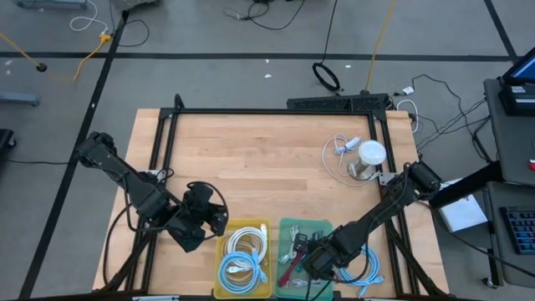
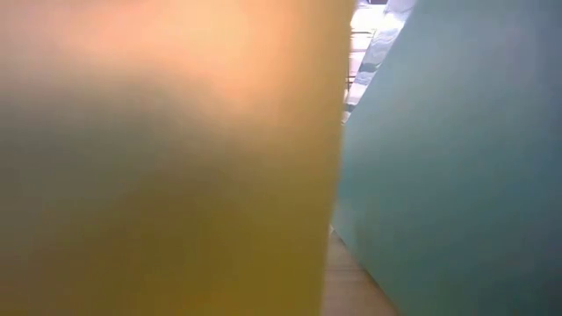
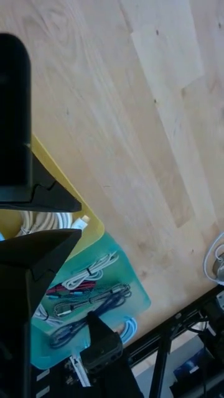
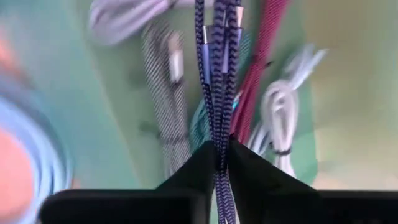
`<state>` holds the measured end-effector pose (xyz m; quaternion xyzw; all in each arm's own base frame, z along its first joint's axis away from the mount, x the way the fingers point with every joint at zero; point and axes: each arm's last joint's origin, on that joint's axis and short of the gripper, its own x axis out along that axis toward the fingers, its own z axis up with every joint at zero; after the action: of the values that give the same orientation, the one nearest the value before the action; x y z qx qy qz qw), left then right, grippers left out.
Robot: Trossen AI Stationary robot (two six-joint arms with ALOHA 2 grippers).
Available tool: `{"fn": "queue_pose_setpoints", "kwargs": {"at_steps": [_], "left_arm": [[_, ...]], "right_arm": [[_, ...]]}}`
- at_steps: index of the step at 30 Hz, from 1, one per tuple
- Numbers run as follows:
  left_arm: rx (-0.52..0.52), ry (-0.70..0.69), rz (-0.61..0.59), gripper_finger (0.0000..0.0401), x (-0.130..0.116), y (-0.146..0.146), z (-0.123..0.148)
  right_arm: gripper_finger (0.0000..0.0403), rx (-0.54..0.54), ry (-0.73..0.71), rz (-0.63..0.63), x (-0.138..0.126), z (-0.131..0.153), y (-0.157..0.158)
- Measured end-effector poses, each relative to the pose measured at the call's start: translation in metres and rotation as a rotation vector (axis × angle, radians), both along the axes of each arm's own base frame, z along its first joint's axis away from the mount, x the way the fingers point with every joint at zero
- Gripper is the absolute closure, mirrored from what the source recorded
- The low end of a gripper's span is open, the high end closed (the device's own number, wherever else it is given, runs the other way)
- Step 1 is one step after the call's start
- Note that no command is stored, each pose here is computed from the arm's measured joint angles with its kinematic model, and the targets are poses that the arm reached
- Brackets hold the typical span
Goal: Pick & Place USB Port
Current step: Put the small dark blue charger cable into the green bin, then put the large blue charger into the yellow bin
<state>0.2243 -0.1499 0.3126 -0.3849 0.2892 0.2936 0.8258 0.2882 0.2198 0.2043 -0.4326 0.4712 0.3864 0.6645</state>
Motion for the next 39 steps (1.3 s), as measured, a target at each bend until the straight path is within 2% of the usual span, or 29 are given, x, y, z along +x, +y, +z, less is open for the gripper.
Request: {"fn": "queue_pose_setpoints", "kwargs": {"at_steps": [6,11,14,17,19,20,23,25,27,29,31,34,36,39], "left_arm": [[-0.005,-0.007,0.0,0.0345,0.001,0.0,0.001],[-0.008,-0.01,0.0,0.0345,0.001,-0.001,0.001],[-0.009,-0.011,0.0,0.0345,0.001,-0.001,0.001],[-0.007,-0.011,-0.001,0.0345,0.001,-0.001,0.001],[-0.005,-0.012,0.0,0.0345,0.001,-0.001,0.001],[-0.004,-0.013,0.002,0.0345,0.001,0.0,0.001],[0.0,-0.014,0.005,0.0345,0.002,0.0,0.001],[0.004,-0.013,0.002,0.0345,0.002,0.0,0.001],[0.005,-0.012,0.001,0.0345,0.001,0.001,0.001],[0.006,-0.01,0.002,0.0345,0.001,0.001,0.001],[0.007,-0.01,0.002,0.0345,0.001,0.001,0.001],[0.01,-0.004,0.002,0.0345,0.001,0.001,0.0],[0.011,-0.001,-0.001,0.0345,0.001,0.001,0.0],[0.018,0.006,-0.01,0.0345,0.001,0.002,0.0]], "right_arm": [[0.0291,0.036,-0.027,-0.094,0.003,0.001,0.002],[0.0241,-0.046,-0.137,-0.16,0.004,0.008,-0.002],[0.0221,-0.09,-0.28,-0.216,0.003,0.03,-0.005],[0.021,-0.094,-0.523,-0.355,-0.002,0.073,-0.017],[0.0207,-0.034,-0.694,-0.509,-0.009,0.107,-0.029],[0.0207,0.039,-0.767,-0.616,-0.015,0.126,-0.037],[0.0213,0.384,-0.838,-0.968,-0.046,0.172,-0.069],[0.0217,0.602,-0.758,-1.115,-0.072,0.192,-0.09],[0.0221,0.747,-0.62,-1.166,-0.097,0.2,-0.104],[0.0226,0.826,-0.445,-1.202,-0.12,0.197,-0.113],[0.0233,0.858,-0.238,-1.242,-0.142,0.188,-0.118],[0.0245,0.779,0.105,-1.322,-0.17,0.168,-0.121],[0.0256,0.618,0.325,-1.424,-0.186,0.151,-0.122],[0.0272,0.397,0.538,-1.543,-0.201,0.128,-0.117]]}}
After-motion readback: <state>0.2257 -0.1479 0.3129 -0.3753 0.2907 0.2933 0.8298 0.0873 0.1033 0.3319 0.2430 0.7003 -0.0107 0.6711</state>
